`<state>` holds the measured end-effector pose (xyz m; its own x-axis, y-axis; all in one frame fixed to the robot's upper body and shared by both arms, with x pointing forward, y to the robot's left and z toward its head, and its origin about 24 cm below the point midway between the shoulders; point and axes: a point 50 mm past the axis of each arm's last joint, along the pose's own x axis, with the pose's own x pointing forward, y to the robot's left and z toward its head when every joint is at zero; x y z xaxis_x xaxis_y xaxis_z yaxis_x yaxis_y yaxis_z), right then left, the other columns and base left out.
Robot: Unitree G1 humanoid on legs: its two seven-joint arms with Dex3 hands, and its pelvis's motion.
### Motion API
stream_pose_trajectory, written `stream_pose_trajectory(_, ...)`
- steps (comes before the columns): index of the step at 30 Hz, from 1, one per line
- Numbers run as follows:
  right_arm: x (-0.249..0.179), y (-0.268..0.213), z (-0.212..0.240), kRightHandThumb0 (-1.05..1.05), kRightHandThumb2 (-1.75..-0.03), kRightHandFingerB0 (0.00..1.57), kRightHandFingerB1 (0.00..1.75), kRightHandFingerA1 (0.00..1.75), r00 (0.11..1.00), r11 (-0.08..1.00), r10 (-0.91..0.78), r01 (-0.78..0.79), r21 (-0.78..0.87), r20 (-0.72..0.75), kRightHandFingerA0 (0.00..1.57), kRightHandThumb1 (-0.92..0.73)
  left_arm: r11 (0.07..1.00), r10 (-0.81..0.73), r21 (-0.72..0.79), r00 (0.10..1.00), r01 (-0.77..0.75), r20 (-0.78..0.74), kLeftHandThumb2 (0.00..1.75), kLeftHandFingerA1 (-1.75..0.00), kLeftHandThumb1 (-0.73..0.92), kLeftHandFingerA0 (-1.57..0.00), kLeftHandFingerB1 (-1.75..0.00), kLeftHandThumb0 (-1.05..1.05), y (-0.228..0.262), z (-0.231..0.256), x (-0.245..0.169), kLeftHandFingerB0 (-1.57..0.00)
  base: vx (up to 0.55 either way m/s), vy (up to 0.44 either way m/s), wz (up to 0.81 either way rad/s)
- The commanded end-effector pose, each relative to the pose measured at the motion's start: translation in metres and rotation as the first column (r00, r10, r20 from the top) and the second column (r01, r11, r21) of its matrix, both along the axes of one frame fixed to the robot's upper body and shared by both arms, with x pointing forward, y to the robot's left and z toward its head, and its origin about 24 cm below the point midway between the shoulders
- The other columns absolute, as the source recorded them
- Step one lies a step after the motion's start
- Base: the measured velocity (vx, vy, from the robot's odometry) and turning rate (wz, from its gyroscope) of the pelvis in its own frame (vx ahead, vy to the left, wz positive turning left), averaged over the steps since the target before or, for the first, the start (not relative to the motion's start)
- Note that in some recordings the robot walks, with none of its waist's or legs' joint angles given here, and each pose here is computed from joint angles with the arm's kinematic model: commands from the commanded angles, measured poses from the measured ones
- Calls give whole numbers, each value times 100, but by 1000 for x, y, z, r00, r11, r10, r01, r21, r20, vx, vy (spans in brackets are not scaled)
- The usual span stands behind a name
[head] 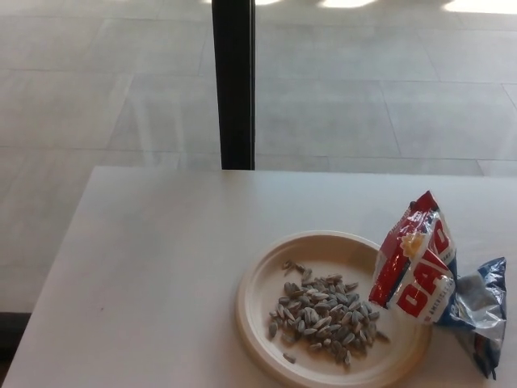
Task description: The robot uses its right hand to pick up a bag of sunflower seeds kept in the middle of the desk and tilts it over a plate kept next to it to pour out a few seeds and then puts the bag of seeds back on the desk
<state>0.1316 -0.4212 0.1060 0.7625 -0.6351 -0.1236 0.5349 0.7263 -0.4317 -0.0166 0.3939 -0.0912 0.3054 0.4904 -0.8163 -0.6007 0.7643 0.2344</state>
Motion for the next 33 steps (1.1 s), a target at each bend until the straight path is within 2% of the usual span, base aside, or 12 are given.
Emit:
stream_pose_trajectory(1, -128, -66, -68, -55, -56, 0, 36, 7, 541, 622, -769, 513, 592, 340, 0, -65, 1000, -6, 28, 1000, 6, 10, 62, -51, 70, -35, -40, -72, 4, 3, 2, -38, 0, 0, 0)
stream_pose_trajectory(5, -139, -55, -96, -53, -61, 0, 0, 9, 486, 511, -841, 568, 646, 238, 0, -69, 999, -43, 27, 999, 44, -13, 62, -48, 73, -30, -37, -76, 5, 6, -5, -32, 0, 0, 0)
stream_pose_trajectory(11, -147, -11, -117, -47, -64, 0, 28, 31, 529, 495, -830, 552, 671, 177, 0, -70, 1000, -13, 27, 1000, 13, 4, 61, -52, 69, -32, -37, -78, 6, 7, -11, -34, 0, 0, 0)
stream_pose_trajectory(12, -149, -7, -120, -49, -63, 0, 33, 64, 548, 489, -828, 597, 636, 121, 0, -68, 1000, 24, 15, 1000, -24, 10, 60, -52, 67, -32, -38, -77, 6, 6, -13, -38, 0, 0, 0)
stream_pose_trajectory(13, -148, -11, -128, -56, -62, 0, 29, 41, 557, 476, -827, 616, 628, 80, 0, -65, 999, 36, 10, 999, -36, 14, 61, -53, 67, -31, -38, -78, 5, 6, -14, -36, 0, 0, 0)
stream_pose_trajectory(18, -141, 2, -141, -65, -60, 0, 37, 68, 661, 527, -750, 582, 619, 16, 0, -67, 997, 77, 7, 997, -77, 32, 61, -52, 69, -36, -36, -74, 7, 6, -13, -37, 0, 0, 0)
stream_pose_trajectory(22, -141, 0, -163, -73, -67, 0, 19, 58, 672, 488, -735, 614, 620, -88, 0, -63, 997, 75, 6, 997, -75, 35, 62, -51, 70, -38, -35, -75, 8, 8, -11, -35, 0, 0, 0)
stream_pose_trajectory(23, -141, 0, -169, -78, -85, 0, 39, 48, 673, 469, -730, 620, 629, -119, 0, -46, 996, 93, -1, 994, -93, 50, 61, -51, 69, -35, -34, -74, 9, 8, -10, -33, 0, 0, 0)
stream_pose_trajectory(26, -139, 3, -174, -75, -64, 0, 5, 39, 698, 478, -702, 611, 631, -144, 0, -66, 993, 115, -7, 991, -115, 61, 61, -52, 69, -37, -34, -75, 9, 7, -6, -30, 0, 0, 0)
stream_pose_trajectory(28, -132, 4, -175, -87, -86, 0, 40, 46, 721, 501, -678, 596, 627, -144, 0, -48, 997, 71, 0, 996, -71, 52, 95, -57, 57, -27, -45, -76, 10, 8, -5, -19, 0, 0, 0)
stream_pose_trajectory(32, -126, 3, -176, -73, -65, 0, 15, 32, 732, 508, -668, 581, 635, -135, 0, -64, 994, 111, -17, 989, -110, 94, 61, -48, 69, -34, -32, -76, 9, 8, -2, -19, 0, 0, 0)
stream_pose_trajectory(33, -123, 3, -176, -83, -86, 0, 41, 48, 740, 515, -657, 577, 634, -141, 0, -47, 993, 120, -18, 988, -119, 101, 61, -50, 69, -33, -32, -76, 9, 8, -1, -17, 0, 0, 0)
